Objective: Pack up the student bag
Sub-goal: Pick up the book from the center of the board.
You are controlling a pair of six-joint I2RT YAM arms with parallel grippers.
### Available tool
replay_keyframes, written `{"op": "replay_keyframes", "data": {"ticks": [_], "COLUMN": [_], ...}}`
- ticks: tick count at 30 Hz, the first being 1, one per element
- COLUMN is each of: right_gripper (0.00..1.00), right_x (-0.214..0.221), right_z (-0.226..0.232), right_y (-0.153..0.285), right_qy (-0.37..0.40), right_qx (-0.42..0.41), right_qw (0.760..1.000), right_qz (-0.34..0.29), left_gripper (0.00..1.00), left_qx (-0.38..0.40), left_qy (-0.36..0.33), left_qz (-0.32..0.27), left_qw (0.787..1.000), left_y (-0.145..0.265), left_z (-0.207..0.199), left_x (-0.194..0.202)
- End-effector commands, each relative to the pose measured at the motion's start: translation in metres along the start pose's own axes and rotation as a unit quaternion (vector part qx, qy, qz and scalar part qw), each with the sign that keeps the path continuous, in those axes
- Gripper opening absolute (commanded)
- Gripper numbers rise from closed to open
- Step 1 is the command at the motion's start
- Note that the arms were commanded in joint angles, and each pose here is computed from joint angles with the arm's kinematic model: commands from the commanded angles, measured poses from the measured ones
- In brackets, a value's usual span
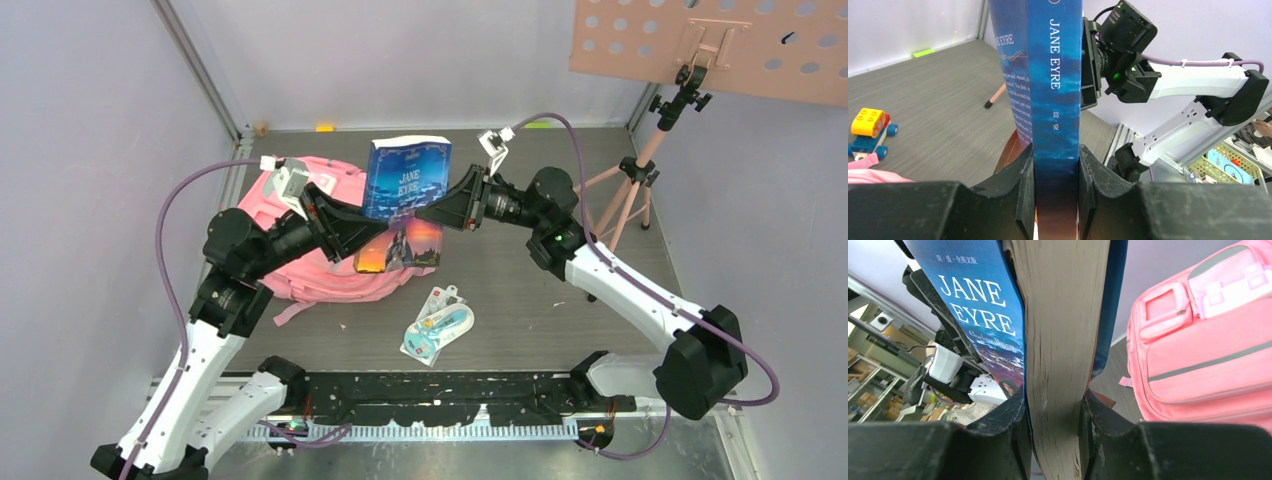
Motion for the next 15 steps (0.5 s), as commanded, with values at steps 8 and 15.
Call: {"op": "replay_keyframes", "data": {"ticks": [8,15], "right_gripper": [0.00,0.00], "right_x": [-0.013,-0.022], "right_z": [0.026,0.039], "right_y": [0.010,0.012], "right_qy": [0.044,0.056], "right_qx": [0.021,-0.010], "right_qw": [0.996,0.994], "right_qz": [-0.076,-0.095], "left_gripper": [0.91,1.00], "left_qx": [0.041,-0.004], "left_qy": [-0.019,0.015], "left_qz": [0.009,0.034], "left_qw": [0.999,0.999], "left_y": [-0.007,-0.012], "left_z": [-0.001,0.023], "left_x": [0.011,0.029]}}
Point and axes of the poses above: each gripper's point midway between its finger pads, its own y axis back along the fingers, its own z axis along the line the jaws close on, x = y × z, the point moved 6 cm from there along y, back along the fingers, and after that the axes turned 12 degrees about y, right-handed, at the moved point
